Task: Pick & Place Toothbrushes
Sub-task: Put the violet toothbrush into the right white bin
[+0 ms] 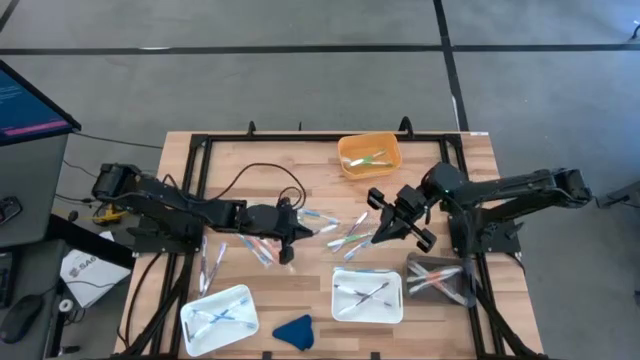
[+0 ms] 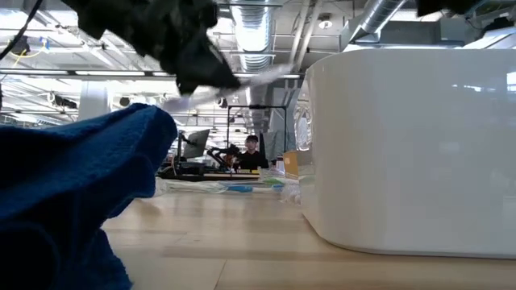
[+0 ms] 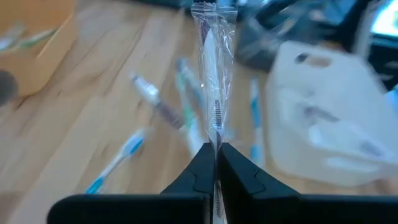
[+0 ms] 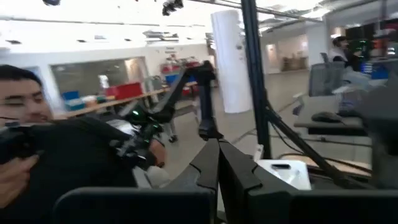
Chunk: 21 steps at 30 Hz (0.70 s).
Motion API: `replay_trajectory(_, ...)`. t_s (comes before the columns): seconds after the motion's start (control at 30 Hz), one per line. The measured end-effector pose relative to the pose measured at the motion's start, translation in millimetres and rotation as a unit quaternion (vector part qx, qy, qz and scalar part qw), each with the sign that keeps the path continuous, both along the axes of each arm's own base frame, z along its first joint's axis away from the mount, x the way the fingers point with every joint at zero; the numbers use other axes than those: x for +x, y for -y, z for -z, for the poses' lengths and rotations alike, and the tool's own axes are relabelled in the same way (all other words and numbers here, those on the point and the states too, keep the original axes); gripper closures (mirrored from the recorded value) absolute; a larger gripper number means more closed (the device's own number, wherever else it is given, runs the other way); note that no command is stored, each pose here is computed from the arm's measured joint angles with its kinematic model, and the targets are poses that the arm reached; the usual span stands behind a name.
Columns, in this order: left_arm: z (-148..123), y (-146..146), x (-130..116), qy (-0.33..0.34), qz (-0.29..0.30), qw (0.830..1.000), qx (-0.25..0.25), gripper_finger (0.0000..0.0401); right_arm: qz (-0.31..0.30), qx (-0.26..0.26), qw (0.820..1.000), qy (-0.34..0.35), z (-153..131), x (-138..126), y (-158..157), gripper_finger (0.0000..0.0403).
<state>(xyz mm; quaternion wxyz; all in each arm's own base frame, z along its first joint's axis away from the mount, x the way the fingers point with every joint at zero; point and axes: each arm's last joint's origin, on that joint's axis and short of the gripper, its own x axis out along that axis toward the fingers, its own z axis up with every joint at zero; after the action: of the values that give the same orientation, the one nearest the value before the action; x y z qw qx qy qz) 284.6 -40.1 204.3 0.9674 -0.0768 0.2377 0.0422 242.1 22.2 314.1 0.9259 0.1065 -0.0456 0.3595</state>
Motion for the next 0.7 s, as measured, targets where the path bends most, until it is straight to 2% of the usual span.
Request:
replay_trajectory(0.13, -17.4, 16.0, 5.8, 0.030, 0.023, 0.999, -0.009, 0.0399, 0.070, -0.025, 0.997, -0.026, -2.6, -15.9, -12.5, 0.0403)
replay_trajectory(0.27, -41.8, 34.4, 14.0, 0.068, 0.049, 0.996, -0.020, 0.0400, 0.161, -0.042, 0.985, -0.055, -5.6, -36.0, -24.4, 0.0403)
replay_trajectory(0.4, -56.0, 51.9, 30.3, 0.085, 0.061, 0.994, -0.042, 0.0400, 0.199, -0.052, 0.976, -0.077, -6.1, -51.7, -37.7, 0.0403)
replay_trajectory(0.53, -54.4, 69.0, 59.1, 0.078, 0.074, 0.992, -0.068, 0.0400, 0.227, -0.062, 0.967, -0.095, -2.8, -58.6, -49.7, 0.0403)
replay_trajectory(0.7, -37.8, 91.3, 102.7, 0.048, 0.106, 0.989, -0.090, 0.0400, 0.253, -0.067, 0.960, -0.100, -1.1, -62.7, -58.7, 0.0403)
